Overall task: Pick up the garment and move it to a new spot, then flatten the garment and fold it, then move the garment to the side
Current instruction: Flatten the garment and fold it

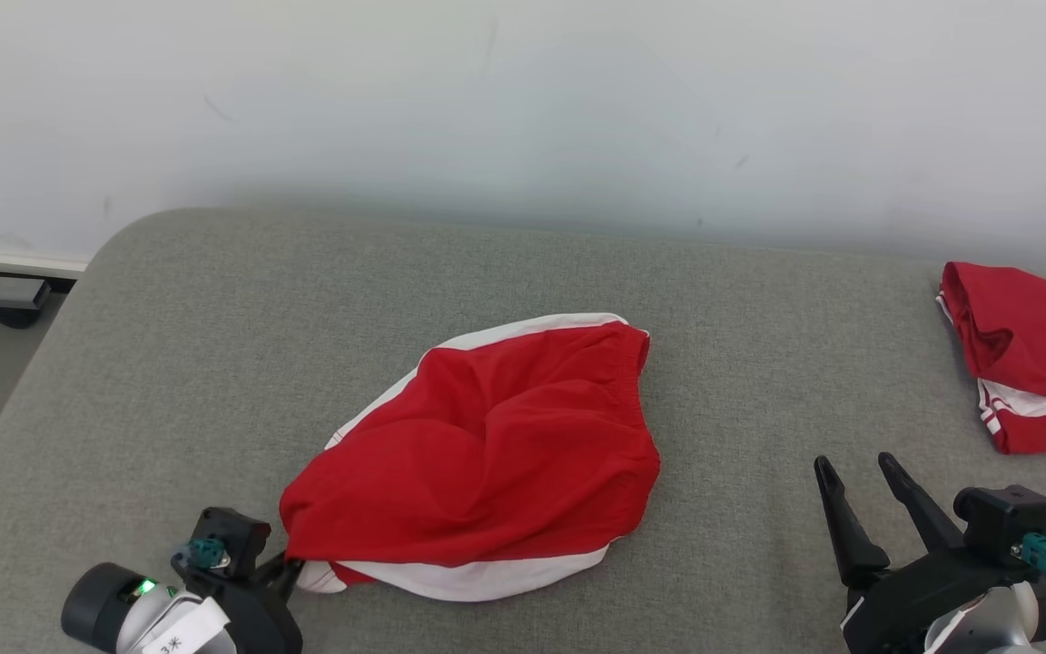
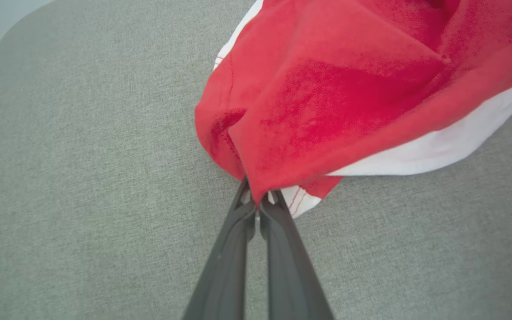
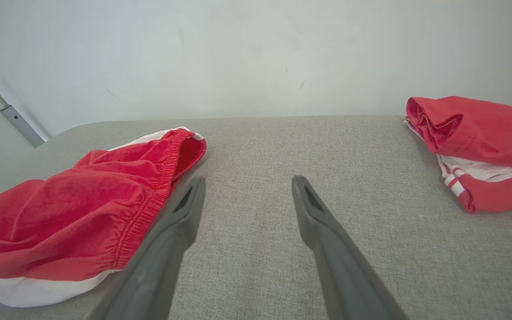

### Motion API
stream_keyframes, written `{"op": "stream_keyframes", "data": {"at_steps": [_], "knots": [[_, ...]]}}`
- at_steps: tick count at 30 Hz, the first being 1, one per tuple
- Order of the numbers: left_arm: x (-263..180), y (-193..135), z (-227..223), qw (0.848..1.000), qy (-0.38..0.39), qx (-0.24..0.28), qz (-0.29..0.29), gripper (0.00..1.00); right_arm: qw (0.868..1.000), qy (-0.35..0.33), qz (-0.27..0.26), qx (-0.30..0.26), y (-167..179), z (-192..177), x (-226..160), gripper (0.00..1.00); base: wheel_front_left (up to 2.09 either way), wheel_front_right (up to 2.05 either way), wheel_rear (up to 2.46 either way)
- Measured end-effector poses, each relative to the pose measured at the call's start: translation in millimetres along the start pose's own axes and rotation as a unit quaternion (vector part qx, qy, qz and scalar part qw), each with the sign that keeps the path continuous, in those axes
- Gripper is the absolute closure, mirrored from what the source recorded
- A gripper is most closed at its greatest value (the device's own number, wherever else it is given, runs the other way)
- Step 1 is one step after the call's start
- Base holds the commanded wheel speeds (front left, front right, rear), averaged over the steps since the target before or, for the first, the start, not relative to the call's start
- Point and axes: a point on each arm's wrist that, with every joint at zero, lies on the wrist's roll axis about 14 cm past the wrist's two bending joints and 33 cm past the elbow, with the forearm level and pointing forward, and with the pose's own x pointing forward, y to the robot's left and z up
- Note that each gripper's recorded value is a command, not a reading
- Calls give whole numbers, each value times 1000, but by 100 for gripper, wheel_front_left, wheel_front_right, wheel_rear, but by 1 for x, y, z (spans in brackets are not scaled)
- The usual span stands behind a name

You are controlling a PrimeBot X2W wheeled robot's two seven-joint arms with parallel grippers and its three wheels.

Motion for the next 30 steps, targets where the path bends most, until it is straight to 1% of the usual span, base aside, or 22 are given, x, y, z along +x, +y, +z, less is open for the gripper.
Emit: {"op": "stream_keyframes", "data": {"at_steps": [1,2,3,6,11,22,30], "knots": [[0,1,3,1000,-9,3,4,58,1000,1,0,0,0,0,0,0,0,0,0],[0,2,7,1000,-19,3,9,22,1000,0,0,0,0,0,0,0,0,0,0],[-1,3,12,999,-31,0,14,0,1000,0,1,0,1,0,0,0,0,0,0],[-3,9,24,997,-65,-9,32,0,1000,2,4,0,3,-2,-1,0,0,0,0],[-9,15,29,991,-109,-58,58,0,1000,5,9,3,6,-3,0,0,0,0,0],[-21,20,8,986,-105,-95,83,0,1000,2,14,3,10,-1,0,0,0,0,0],[-24,8,-1,981,-106,-141,82,0,1000,5,10,6,7,-3,-2,0,0,0,0]]}}
